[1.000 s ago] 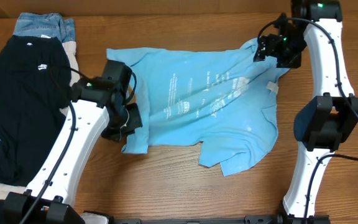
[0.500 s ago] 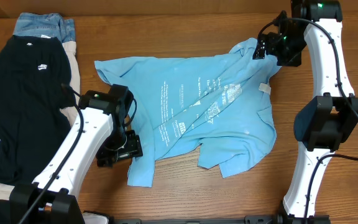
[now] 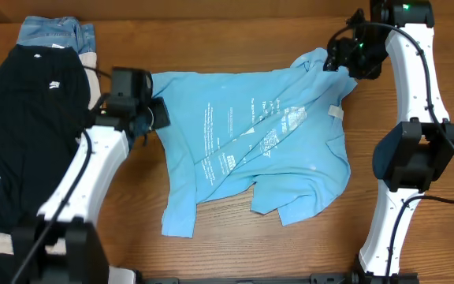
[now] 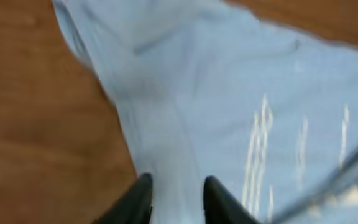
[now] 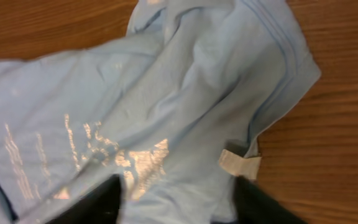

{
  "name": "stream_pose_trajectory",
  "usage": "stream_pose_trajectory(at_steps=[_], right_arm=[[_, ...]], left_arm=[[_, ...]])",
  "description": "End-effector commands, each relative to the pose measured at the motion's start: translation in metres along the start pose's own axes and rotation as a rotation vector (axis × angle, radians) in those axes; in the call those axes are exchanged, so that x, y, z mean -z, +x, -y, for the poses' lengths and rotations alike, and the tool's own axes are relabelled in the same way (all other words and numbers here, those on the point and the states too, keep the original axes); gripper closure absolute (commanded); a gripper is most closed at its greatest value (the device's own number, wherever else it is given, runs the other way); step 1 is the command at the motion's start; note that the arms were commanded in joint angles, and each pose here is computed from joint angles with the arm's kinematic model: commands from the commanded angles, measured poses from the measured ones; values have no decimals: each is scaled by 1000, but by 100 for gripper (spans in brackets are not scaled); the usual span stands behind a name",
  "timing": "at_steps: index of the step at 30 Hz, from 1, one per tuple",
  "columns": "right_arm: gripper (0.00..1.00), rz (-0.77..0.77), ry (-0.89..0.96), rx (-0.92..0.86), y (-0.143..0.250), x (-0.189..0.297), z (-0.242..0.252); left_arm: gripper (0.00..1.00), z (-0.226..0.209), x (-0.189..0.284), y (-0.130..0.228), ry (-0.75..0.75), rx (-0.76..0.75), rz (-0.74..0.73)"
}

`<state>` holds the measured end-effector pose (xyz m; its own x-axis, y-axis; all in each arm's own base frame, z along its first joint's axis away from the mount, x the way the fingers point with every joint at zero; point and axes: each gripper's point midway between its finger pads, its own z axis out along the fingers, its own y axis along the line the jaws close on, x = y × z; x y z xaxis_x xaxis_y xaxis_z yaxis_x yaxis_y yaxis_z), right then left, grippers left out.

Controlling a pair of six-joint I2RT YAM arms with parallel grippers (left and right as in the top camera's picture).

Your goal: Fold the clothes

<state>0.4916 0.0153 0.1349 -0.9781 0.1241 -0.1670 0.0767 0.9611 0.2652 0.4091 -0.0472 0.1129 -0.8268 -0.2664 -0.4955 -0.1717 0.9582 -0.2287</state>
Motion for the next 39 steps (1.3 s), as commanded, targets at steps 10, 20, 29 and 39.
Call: stream_pose_trajectory(at_steps=[10,20,29,39], right_arm=[[96,81,-19,47,-29,-24,-11],[96,-26,-21,71,-20,-117,-14],[96,-5,-35,77,-28,-140,-12],[96,65,98,8,-42,-157,48]], left_arm=[[96,-3,-43,-42,47,-99,0],[91,21,-9,-79,104,-152,36],[82,25,-7,-82,109,-158,49],[61,45,-9,-82,131,-195,68]])
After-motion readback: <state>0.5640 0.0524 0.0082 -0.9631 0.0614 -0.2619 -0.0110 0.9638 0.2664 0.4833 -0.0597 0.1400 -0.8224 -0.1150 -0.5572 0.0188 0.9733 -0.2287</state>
